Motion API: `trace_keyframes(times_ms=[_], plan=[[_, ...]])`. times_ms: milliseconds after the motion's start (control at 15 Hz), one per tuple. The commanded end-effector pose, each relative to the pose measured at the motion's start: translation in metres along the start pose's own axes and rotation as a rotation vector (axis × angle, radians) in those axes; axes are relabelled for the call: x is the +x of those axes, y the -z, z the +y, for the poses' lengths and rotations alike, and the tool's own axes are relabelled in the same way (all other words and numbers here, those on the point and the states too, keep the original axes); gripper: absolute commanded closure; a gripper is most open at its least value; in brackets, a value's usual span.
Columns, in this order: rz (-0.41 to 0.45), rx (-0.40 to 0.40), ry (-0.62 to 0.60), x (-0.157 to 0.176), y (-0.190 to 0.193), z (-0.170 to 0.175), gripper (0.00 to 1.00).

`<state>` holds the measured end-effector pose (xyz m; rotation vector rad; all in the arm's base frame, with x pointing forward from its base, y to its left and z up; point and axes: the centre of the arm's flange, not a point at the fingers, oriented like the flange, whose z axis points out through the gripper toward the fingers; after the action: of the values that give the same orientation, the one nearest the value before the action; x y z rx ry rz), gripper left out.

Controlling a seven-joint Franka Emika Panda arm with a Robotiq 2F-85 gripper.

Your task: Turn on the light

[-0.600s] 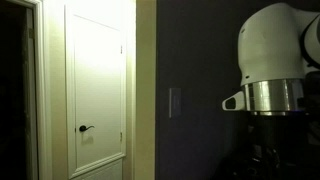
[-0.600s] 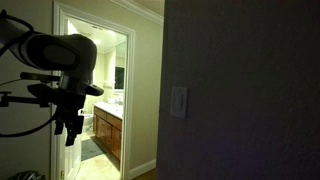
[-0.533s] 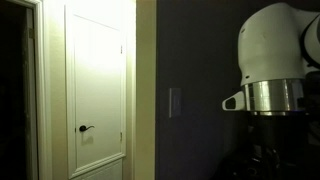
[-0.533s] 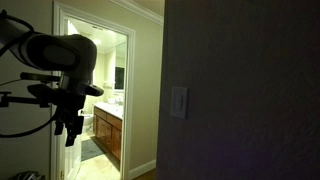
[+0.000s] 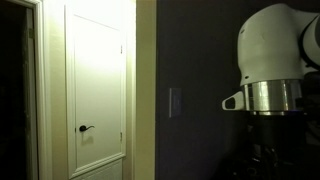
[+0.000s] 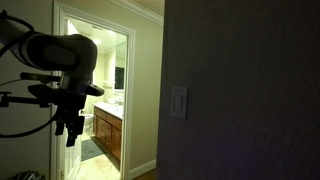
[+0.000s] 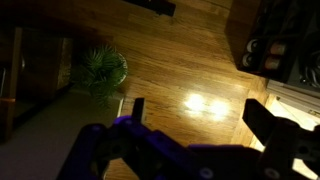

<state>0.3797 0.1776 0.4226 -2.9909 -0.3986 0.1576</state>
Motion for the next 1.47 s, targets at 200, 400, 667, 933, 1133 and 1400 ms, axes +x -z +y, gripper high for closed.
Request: trace_keyframes(times_ms=[200,400,667,933,1133,1400], plan=[[0.086,-0.08,-0.104,0.018,0.013,0.057,0.0],[0.166,-0.113,-0.174,0.029,0.024,0.088,0.0],[0.195,-0.113,-0.176,0.025,0.03,0.097,0.0],[0.21,-0.117,-0.198,0.03,0.034,0.1,0.0],[0.209,-0.117,-0.2,0.03,0.033,0.1,0.0],[0.242,-0.142,-0.217,0.041,0.043,0.113,0.0]])
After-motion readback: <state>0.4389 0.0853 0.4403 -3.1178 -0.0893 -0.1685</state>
